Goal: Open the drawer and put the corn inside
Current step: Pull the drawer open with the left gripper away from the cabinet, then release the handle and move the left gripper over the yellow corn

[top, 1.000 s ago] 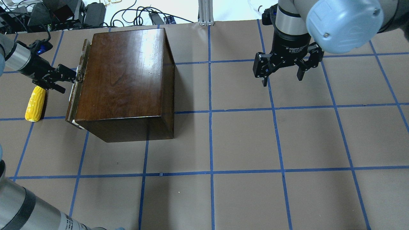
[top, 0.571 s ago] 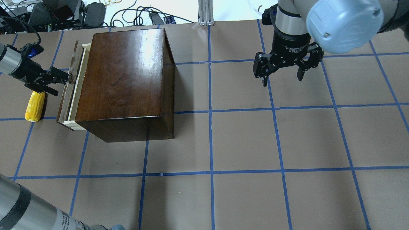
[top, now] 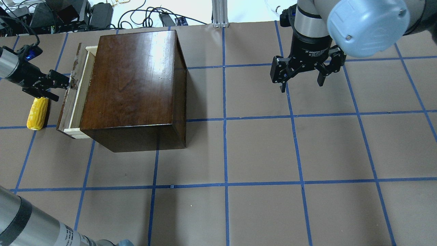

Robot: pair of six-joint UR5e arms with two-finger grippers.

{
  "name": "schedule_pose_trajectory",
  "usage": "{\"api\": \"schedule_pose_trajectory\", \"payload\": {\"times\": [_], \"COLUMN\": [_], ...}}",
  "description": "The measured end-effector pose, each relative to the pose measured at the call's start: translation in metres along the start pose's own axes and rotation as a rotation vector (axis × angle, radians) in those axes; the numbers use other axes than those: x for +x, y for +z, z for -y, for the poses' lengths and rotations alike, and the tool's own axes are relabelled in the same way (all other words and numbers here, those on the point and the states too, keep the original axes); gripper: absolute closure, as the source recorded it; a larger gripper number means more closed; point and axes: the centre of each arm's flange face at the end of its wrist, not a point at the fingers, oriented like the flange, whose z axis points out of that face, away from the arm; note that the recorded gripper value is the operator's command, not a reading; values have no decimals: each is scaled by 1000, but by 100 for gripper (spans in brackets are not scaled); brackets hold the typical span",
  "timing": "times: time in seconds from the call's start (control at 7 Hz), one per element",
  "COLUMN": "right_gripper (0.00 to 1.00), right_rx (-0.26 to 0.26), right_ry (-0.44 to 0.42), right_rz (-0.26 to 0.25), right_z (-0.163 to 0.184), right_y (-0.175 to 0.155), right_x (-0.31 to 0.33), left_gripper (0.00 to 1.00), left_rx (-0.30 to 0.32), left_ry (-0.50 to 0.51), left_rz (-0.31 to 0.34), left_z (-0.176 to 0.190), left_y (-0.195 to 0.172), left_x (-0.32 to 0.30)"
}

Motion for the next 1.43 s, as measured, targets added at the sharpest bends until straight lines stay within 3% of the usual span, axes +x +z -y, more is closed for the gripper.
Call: {"api": "schedule_pose_trajectory", "payload": {"times": [1.43], "right_gripper": [0], "right_rx": [0], "right_ry": [0], "right_rz": [0], "right_z": [0], "right_y": [0], "right_x": [0], "left_gripper": [0], "left_rx": [7], "left_ry": [47], "left_rz": [50], "left_z": [9], "left_y": [-15], "left_x": [-29]}}
